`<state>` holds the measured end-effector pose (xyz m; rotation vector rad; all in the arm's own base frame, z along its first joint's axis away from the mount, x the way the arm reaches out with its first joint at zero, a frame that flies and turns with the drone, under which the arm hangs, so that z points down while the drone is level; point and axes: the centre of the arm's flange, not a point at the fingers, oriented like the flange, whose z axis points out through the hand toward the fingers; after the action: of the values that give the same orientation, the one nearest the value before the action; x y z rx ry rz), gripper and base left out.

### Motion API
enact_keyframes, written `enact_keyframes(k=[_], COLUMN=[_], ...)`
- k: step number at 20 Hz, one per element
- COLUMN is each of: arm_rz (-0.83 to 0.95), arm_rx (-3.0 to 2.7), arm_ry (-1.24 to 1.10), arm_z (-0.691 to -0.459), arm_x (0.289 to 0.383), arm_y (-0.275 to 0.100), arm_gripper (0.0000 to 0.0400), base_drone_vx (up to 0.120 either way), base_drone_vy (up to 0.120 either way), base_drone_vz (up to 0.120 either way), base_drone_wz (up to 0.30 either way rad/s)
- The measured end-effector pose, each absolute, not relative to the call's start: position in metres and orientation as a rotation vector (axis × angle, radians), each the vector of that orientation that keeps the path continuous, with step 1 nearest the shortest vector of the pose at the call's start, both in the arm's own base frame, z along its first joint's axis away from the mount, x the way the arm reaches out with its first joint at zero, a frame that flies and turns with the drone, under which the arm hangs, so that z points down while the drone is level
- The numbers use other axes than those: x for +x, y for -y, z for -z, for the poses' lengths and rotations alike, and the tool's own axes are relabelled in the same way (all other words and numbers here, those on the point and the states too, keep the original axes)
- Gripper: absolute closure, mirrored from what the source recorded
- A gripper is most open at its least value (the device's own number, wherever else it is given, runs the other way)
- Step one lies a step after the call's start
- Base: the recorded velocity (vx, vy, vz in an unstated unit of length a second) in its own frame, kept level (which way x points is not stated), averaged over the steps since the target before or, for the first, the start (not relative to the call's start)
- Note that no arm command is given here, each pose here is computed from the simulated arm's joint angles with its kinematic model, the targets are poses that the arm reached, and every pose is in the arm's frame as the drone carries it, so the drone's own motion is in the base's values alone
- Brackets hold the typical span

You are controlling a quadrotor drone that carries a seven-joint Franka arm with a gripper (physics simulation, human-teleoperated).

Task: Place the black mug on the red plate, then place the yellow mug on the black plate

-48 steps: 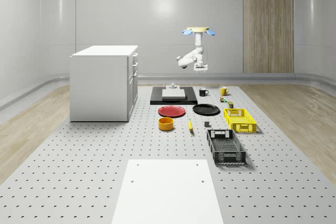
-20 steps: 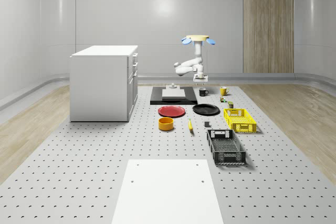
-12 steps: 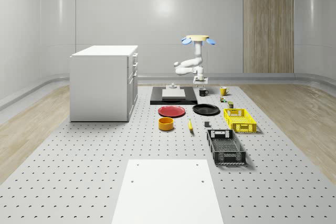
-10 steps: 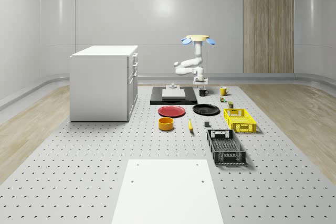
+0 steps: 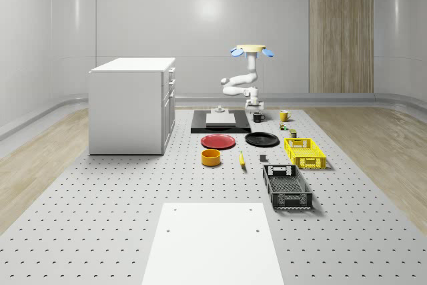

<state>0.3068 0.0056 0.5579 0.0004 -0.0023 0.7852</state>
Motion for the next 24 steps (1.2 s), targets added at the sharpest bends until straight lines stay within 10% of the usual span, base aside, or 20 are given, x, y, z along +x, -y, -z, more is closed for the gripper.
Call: enact_keyframes(k=[22, 24], arm_rz=[-0.785, -0.785], arm_rx=[0.0, 0.0], arm_ry=[0.002, 0.002], arm_z=[-0.5659, -0.5663], arm_x=[0.3068, 0.3068], arm_y=[-0.0134, -0.0136], arm_gripper=[0.0, 0.0114], base_drone_vx=[0.0, 0.0], base_drone_vy=[0.0, 0.0], base_drone_vz=[0.0, 0.0], base_drone_wz=[0.0, 0.0])
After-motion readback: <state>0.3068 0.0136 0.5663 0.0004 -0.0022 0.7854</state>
